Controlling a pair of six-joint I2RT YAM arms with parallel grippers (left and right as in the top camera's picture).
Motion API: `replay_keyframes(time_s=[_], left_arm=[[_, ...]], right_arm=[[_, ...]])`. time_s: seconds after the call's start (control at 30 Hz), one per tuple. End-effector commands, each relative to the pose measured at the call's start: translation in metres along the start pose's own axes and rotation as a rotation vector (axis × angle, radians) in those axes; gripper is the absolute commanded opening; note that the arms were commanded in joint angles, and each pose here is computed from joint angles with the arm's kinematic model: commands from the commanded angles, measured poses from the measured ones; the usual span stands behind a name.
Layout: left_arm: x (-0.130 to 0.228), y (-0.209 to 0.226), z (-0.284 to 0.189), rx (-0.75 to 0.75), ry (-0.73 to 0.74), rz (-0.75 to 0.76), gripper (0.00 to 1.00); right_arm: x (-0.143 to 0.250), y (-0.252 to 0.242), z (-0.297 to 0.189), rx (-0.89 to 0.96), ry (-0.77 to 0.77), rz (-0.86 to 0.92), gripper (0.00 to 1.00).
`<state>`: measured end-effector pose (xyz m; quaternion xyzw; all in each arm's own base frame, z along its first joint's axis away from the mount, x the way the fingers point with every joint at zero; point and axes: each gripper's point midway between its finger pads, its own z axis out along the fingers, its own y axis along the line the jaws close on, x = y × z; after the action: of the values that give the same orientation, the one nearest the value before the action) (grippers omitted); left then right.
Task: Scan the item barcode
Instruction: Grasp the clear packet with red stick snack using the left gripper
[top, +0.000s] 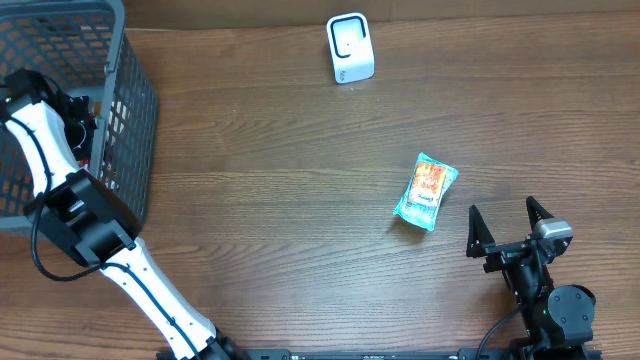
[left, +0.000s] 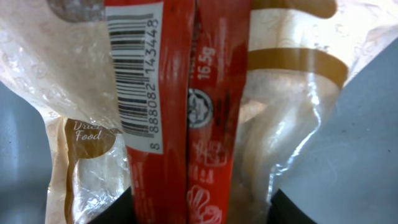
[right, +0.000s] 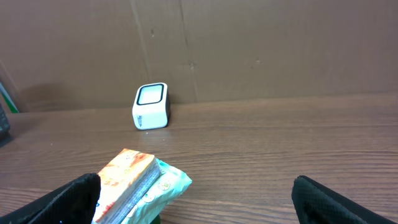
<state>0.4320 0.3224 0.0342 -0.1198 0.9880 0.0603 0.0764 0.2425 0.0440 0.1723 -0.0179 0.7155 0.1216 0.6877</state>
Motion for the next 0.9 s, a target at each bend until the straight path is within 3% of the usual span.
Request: replay_keyframes(time_s=[0.0, 0.27, 0.53, 0.73, 0.87], left_arm=[[0.021, -0.012, 0.038, 0.039, 0.103, -0.021, 0.32], [-0.007, 0.000, -0.026, -0.008, -0.043, -0.114, 0.21], [-0.036, 0.009, -0.155, -0.036, -0.328, -0.265, 0.15], [-0.032, 0.008, -0.236, -0.048, -0.478, -0.335, 0.05], [-0.024, -0.002, -0.283, -0.020, -0.562, -0.371, 0.04]], right_arm=[[0.002, 0.000, 0.000, -0.001, -0.002, 0.004, 1.00], [0.002, 0.000, 0.000, -0.001, -0.002, 0.004, 1.00], [0.002, 0.000, 0.000, -0.001, -0.002, 0.004, 1.00], [0.002, 0.000, 0.000, -0.001, -0.002, 0.004, 1.00], [0.002, 0.000, 0.000, -0.001, -0.002, 0.004, 1.00]])
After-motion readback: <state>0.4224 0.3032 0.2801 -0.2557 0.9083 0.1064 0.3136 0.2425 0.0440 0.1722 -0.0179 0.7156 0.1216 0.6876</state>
